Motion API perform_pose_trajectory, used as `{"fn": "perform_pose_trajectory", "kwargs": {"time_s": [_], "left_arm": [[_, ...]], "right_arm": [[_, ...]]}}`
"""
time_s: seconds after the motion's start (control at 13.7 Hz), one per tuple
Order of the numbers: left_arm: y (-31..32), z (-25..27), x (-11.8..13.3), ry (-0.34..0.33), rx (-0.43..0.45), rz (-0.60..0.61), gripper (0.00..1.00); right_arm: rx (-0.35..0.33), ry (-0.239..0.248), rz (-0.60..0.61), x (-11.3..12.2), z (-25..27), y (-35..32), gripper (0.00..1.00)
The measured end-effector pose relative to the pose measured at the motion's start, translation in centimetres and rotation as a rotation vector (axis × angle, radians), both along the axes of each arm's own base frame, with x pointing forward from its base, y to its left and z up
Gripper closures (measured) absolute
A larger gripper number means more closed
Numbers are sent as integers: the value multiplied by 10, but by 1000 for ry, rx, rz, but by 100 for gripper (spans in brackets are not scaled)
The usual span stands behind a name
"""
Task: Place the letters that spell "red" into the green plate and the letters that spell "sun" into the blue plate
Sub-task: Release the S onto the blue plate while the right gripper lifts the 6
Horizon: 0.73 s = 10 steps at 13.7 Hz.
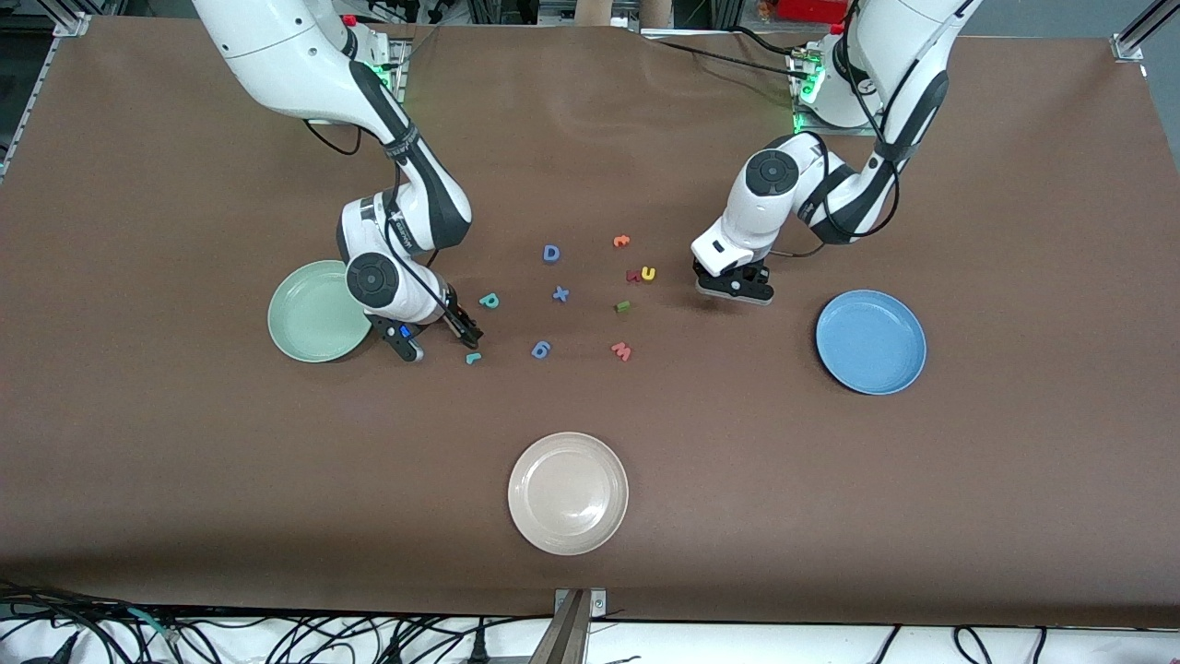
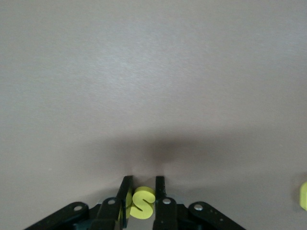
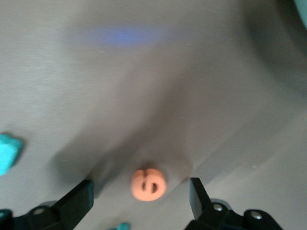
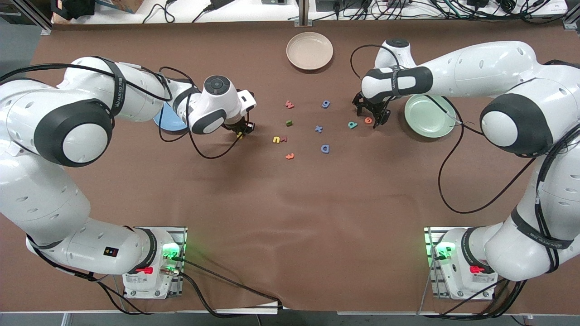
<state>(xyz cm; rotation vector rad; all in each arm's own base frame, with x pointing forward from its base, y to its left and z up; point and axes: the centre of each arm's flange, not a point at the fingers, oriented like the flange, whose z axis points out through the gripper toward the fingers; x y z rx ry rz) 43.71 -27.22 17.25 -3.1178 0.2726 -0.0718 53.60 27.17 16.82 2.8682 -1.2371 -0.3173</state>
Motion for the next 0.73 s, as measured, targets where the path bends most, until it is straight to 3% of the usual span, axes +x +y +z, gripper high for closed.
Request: {"fn": "perform_pose_trajectory", "kwargs": {"time_s": [0.29,0.58,0.73], "left_arm": [[2,10,19,5,33,21,78],[20,23,47,2,54,66,78],[49,40,79,51,108,70,78]], "right_arm": [[24,-98,-2,-12,13,5,9],[12,-95,-10,-26,9,-8,9],[9,-94,-12,-28,7,-11,9]]}}
